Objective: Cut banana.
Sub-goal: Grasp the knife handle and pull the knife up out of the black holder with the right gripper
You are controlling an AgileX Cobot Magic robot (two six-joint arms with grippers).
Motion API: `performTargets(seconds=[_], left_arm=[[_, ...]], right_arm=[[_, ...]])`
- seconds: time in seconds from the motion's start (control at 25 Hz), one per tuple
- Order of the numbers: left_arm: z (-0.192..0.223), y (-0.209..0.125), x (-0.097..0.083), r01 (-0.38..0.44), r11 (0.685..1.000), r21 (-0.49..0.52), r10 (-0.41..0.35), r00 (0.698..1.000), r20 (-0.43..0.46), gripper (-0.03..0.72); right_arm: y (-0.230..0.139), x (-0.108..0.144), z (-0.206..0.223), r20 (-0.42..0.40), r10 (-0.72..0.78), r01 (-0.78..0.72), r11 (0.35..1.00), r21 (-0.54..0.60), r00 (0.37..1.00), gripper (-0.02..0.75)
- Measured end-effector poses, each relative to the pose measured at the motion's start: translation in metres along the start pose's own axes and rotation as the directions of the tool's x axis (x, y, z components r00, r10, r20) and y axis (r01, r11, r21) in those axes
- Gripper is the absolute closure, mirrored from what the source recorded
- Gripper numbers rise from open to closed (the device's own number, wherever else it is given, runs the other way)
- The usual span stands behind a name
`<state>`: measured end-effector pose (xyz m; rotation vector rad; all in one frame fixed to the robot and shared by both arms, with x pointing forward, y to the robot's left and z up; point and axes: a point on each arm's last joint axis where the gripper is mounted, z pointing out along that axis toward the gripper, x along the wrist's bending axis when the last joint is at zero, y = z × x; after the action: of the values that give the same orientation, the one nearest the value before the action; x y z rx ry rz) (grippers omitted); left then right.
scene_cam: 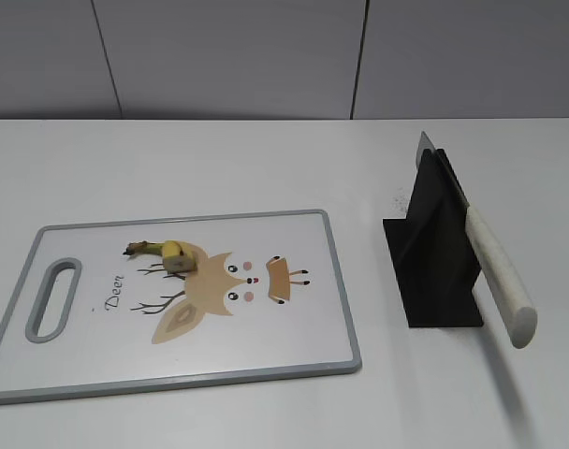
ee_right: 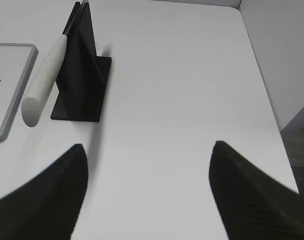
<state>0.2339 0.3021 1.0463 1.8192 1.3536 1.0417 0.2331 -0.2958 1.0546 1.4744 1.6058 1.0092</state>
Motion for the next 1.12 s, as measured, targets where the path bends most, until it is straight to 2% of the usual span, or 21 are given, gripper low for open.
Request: performTargets(seconds=[0.32, 0.56, 1.12], left_arm=[[0.0, 0.0001, -0.0005, 0.003, 1.0, -0.001, -0.003, 1.0, 0.005, 0.435], [-0.0001, 0.0013, -0.0049, 0.03, 0.999, -0.013, -0.029, 0.998, 0.054, 0.447], [-0.0001, 0.0013, -0.0051, 0.031, 0.999, -0.013, -0.031, 0.998, 0.055, 0.448]], right_arm=[[0.0, 0.0, 0.0, 0.0, 0.0, 0.0, 1.0, 0.0, 1.0, 0.155], [0.0, 0.0, 0.0, 0.0, 0.0, 0.0, 1.0, 0.0, 1.0, 0.155], [0.0, 0.0, 0.0, 0.0, 0.0, 0.0, 1.0, 0.0, 1.0, 0.155]])
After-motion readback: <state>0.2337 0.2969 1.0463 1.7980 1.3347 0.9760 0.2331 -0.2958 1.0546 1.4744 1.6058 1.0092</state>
